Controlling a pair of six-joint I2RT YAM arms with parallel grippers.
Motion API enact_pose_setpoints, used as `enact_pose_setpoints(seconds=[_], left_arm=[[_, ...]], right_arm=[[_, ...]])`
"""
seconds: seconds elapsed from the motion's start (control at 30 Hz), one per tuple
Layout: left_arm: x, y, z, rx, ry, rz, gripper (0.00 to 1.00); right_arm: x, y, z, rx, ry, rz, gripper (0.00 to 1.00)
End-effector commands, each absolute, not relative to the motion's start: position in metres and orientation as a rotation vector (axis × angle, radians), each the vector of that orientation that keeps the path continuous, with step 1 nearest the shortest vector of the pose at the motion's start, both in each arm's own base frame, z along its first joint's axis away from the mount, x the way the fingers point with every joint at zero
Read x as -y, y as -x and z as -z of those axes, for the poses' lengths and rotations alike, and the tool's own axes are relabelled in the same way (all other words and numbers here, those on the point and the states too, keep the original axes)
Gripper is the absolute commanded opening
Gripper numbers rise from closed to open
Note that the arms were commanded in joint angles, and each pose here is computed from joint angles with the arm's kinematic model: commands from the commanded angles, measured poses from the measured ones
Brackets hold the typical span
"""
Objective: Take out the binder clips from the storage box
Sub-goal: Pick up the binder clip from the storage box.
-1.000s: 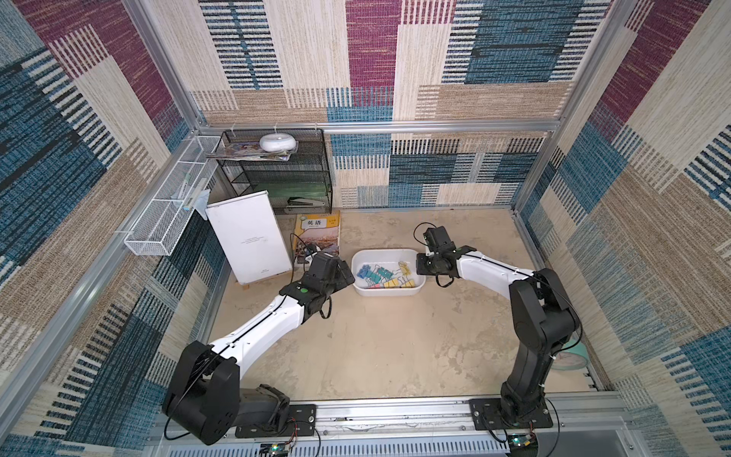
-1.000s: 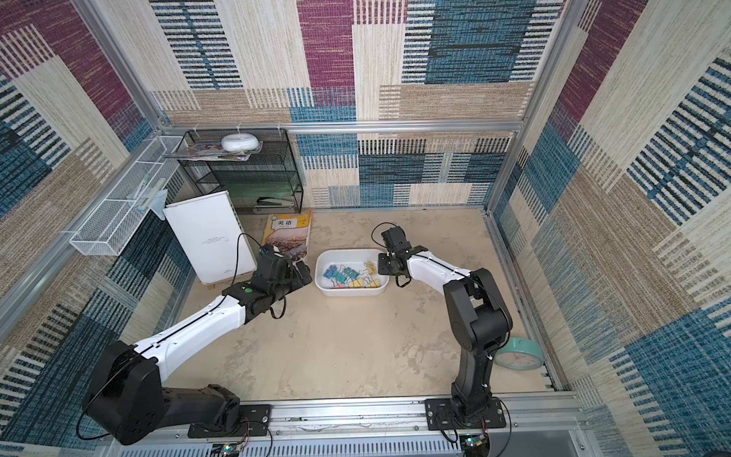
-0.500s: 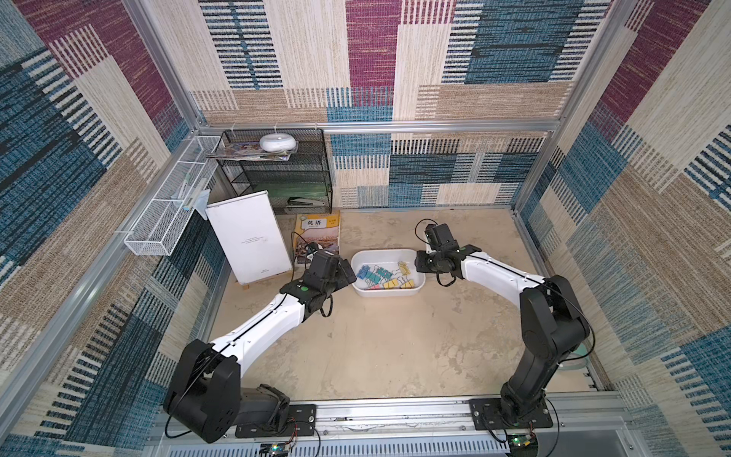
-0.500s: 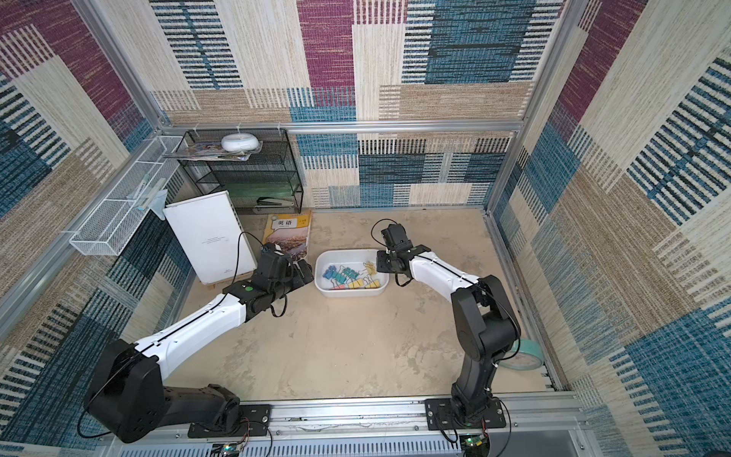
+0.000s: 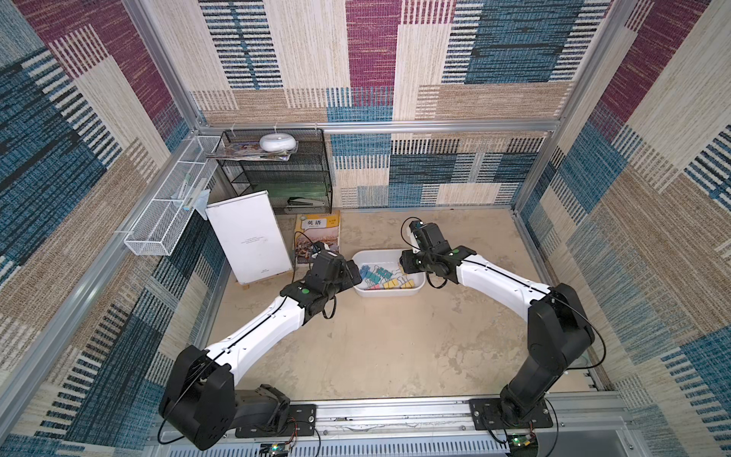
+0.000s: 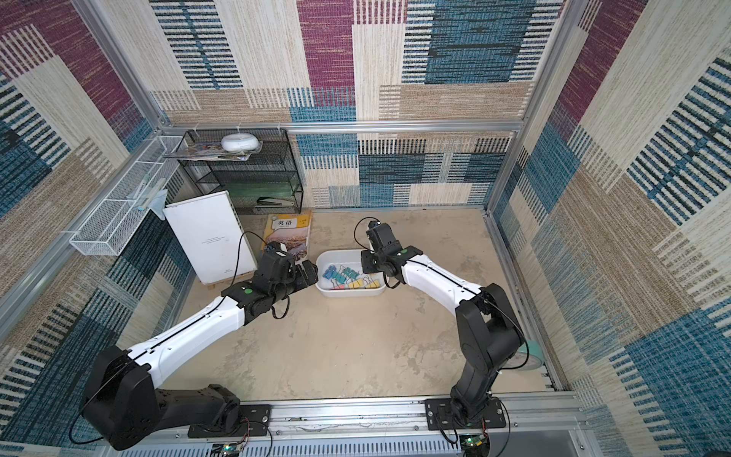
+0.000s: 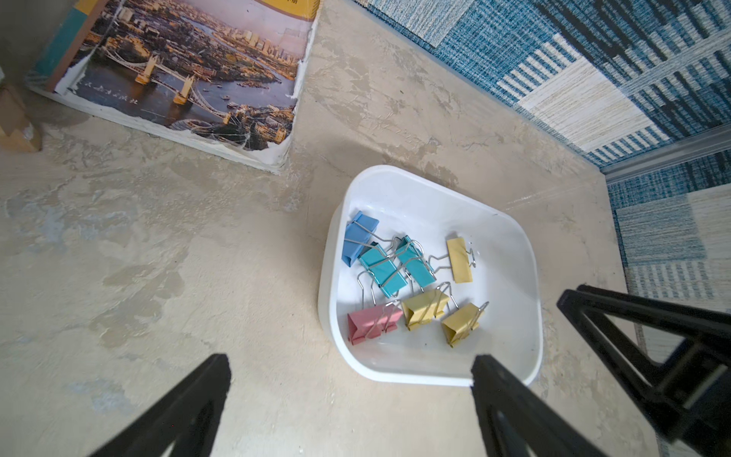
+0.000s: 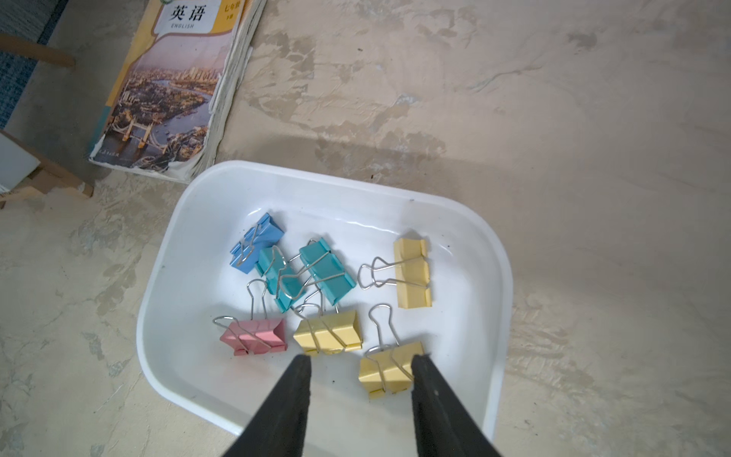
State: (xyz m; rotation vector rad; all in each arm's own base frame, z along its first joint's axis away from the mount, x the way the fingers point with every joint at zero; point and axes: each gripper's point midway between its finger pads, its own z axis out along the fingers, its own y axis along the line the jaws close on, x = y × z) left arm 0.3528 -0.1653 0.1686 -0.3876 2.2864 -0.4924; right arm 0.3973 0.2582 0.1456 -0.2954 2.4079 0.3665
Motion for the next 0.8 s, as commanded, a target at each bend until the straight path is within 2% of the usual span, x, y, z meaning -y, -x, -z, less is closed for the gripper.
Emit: enact_pose_setpoints(seconds=[0.0,0.23,0.37,0.57,0.77], left_arm=[[0.167,-0.351,-0.173,-2.298,0.376,0.485,0.99],[0.172,-0.355,-0.164,-2.367,0.357,0.453,0.99],[0.186,-0.353,-0.155,-2.481,0.345,0.485,0.99],[0.192,-0.353,-0.180,-2.590,0.204,0.409,0.99],[0.204,-0.354,-0.183,-2.639,0.089,0.459,0.98]], right_arm=[[-0.260,-0.393,-0.141,-2.421,0.322,-0.343,0.47],[-0.267,-0.381,-0.126,-2.470,0.387,-0.396,0.49],[-0.272,-0.378,-0.141,-2.503,0.388,-0.431,0.48],[-0.275,-0.399,-0.171,-2.520,0.430,-0.327,0.48],[-0.285,-0.410,-0.150,-2.581,0.537,-0.272,0.46]])
